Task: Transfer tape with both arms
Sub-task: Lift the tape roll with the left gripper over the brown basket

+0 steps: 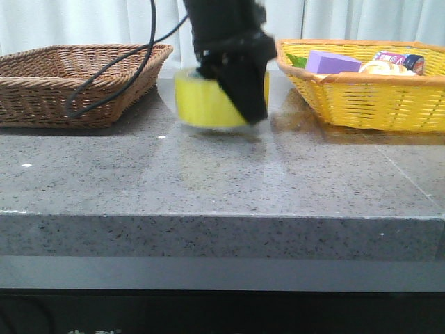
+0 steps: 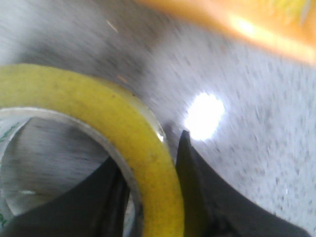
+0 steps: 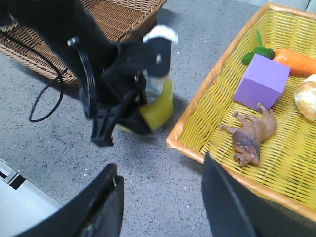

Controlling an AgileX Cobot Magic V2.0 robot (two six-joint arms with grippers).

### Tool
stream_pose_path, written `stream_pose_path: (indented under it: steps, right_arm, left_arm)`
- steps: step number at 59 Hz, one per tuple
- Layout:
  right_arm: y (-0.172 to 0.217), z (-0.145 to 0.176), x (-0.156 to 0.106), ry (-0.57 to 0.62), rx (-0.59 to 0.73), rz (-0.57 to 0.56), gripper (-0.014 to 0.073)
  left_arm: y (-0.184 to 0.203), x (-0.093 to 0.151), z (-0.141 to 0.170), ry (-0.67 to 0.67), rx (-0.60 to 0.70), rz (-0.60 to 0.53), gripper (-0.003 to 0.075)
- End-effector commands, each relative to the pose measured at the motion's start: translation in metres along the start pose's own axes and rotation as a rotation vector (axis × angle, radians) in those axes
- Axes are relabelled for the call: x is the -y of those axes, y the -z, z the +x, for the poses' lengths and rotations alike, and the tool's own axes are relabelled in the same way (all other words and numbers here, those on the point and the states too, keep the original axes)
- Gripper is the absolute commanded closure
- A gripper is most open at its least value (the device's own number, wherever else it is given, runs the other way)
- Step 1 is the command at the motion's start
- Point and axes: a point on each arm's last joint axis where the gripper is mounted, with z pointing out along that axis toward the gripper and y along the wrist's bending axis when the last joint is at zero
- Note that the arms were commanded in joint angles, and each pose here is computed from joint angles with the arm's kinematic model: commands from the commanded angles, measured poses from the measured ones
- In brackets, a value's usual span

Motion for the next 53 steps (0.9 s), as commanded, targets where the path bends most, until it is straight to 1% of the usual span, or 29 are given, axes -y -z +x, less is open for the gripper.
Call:
stream_pose_path:
  steps: [1, 9, 14, 23, 28, 32, 41, 48, 53]
  right_arm:
    - [0.005, -0.012, 0.000, 0.002, 0.091, 0.010, 0.0200]
    - [0.005, -0.012, 0.000, 0.002, 0.091, 0.010, 0.0200]
    - [0.005, -0.012, 0.000, 0.002, 0.091, 0.010, 0.0200]
    - [0.005, -0.012, 0.000, 0.002, 0.091, 0.010, 0.0200]
    - [0.005, -0.012, 0.000, 0.002, 0.091, 0.010, 0.0200]
    - [0.005, -0.012, 0.000, 0.002, 0.091, 0.010, 0.0200]
    - [0.005, -0.012, 0.000, 0.002, 0.091, 0.010, 0.0200]
    - [0.005, -0.012, 0.000, 0.002, 0.091, 0.010, 0.0200]
    - [0.005, -0.012, 0.000, 0.002, 0.091, 0.010, 0.0200]
  left_arm:
    - [0.064, 0.000, -0.011, 0.051, 0.142, -0.059, 0.0548]
    - [0.097, -0.015, -0.012, 0.117, 0.230, -0.126, 0.0549]
    - [0.113, -0.026, -0.007, 0.164, 0.266, -0.161, 0.0549]
    - [0.130, -0.059, 0.012, 0.275, 0.269, -0.259, 0.0549]
    - [0.137, -0.083, 0.030, 0.358, 0.255, -0.320, 0.0549]
    - [0.142, -0.099, 0.043, 0.408, 0.250, -0.347, 0.0549]
    - [0.147, -0.129, 0.067, 0.491, 0.236, -0.389, 0.0549]
    - [0.134, -0.150, 0.082, 0.546, 0.201, -0.393, 0.0549]
    - [0.124, -0.158, 0.087, 0.576, 0.183, -0.387, 0.0549]
